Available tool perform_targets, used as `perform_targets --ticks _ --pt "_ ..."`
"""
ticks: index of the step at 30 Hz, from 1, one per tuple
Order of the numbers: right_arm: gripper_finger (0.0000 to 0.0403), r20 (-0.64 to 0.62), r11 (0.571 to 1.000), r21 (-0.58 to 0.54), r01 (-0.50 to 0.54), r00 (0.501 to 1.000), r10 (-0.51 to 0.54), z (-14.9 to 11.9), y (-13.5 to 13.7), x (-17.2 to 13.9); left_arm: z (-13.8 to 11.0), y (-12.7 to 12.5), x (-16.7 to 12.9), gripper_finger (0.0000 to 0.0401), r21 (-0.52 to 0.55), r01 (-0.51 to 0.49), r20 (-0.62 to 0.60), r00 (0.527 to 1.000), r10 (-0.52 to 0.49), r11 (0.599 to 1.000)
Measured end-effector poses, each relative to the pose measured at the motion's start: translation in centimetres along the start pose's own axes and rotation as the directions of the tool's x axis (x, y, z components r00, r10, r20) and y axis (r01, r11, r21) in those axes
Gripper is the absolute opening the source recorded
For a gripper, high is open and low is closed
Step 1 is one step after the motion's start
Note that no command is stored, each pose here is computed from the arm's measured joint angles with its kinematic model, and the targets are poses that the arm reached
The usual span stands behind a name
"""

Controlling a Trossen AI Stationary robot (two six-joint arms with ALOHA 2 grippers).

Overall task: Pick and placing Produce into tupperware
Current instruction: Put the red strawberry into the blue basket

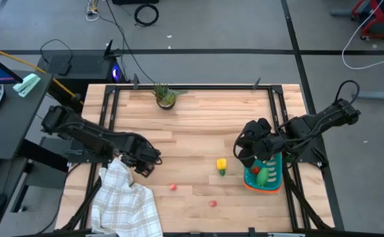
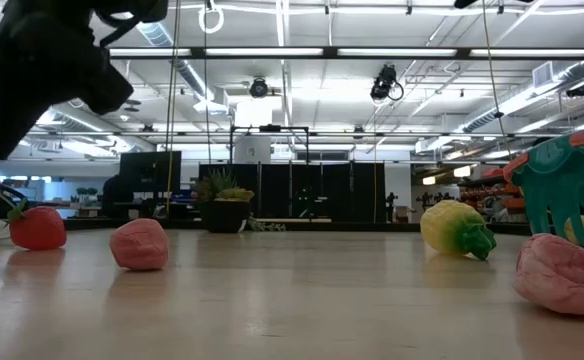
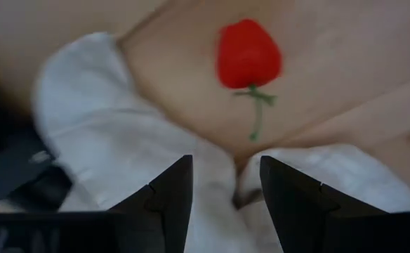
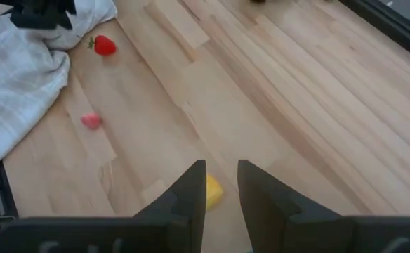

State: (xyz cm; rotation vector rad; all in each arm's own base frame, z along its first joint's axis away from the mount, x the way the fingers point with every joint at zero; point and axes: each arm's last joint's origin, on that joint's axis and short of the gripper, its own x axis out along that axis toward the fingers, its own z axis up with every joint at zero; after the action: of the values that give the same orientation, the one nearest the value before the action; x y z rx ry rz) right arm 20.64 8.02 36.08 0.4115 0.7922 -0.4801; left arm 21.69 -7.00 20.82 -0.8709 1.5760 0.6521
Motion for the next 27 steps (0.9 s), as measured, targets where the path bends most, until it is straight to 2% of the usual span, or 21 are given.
perform_targets --ticks 6,27 --pt "0.0091 0.002 1.000 0.003 -0.002 1.000 0.002 0.0 0.0 0.0 0.3 0.0 1.7 0.0172 -0.013 0.057 0.014 0.998 -0.057 0.998" --pt "0.0091 0.002 1.000 0.001 -0.002 1.000 0.002 0.0 0.0 0.0 0.4 -0.3 1.8 0.0165 -0.004 0.086 0.026 0.996 -0.086 0.996"
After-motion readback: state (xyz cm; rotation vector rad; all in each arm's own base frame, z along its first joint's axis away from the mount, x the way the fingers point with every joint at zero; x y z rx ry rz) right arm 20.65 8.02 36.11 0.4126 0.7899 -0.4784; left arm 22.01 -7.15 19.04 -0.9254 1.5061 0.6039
